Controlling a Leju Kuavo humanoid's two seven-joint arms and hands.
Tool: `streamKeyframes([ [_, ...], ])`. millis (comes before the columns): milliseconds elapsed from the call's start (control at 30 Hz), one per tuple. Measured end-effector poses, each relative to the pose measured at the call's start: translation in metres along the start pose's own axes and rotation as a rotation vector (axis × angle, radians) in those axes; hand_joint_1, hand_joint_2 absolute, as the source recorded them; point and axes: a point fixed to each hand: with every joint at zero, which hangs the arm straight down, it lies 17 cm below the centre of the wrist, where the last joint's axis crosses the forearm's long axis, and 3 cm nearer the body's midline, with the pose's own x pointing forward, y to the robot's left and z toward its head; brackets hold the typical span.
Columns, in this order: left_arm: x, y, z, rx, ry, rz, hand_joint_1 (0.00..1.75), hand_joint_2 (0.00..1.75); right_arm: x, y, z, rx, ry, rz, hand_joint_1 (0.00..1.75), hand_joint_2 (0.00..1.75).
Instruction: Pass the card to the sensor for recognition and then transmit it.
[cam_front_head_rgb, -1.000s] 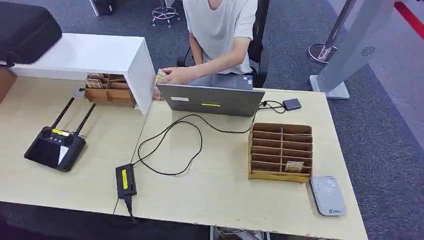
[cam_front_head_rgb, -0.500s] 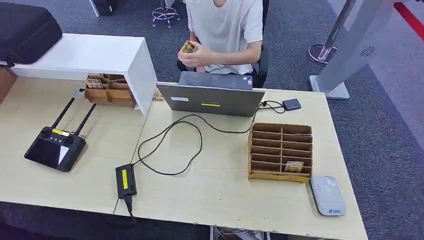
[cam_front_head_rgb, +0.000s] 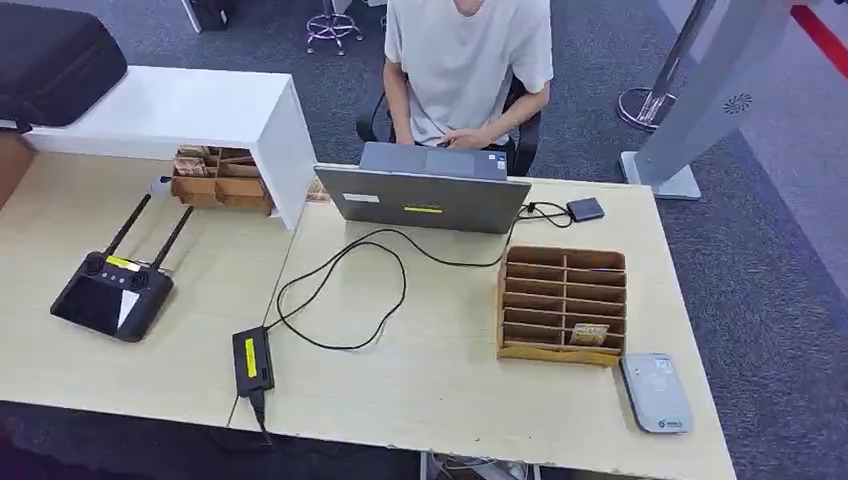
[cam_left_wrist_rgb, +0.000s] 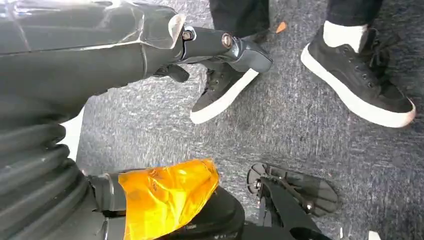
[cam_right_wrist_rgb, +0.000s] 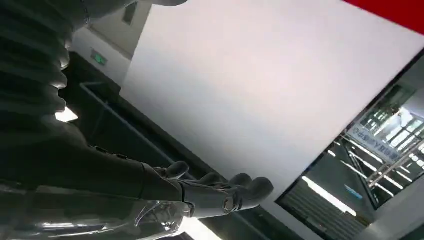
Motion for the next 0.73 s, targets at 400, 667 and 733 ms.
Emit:
streamKeyframes([
  [400, -0.007, 0.004, -0.001, 0.015, 0.036, 0.043, 0.0, 1.75, 0.013, 0.226, 0.184, 0.457, 0.009, 0.1, 0.0, 1.75],
  [667, -0.011, 0.007, -0.001, 0.026, 0.059, 0.071, 0.0, 1.75, 0.055, 0.288, 0.292, 0.691, -0.048, 0.138, 0.0, 1.75],
  [733, -0.012, 0.007, -0.001, 0.027, 0.062, 0.073, 0.0, 1.75, 0.064, 0.296, 0.311, 0.734, -0.056, 0.133, 0.0, 1.75],
])
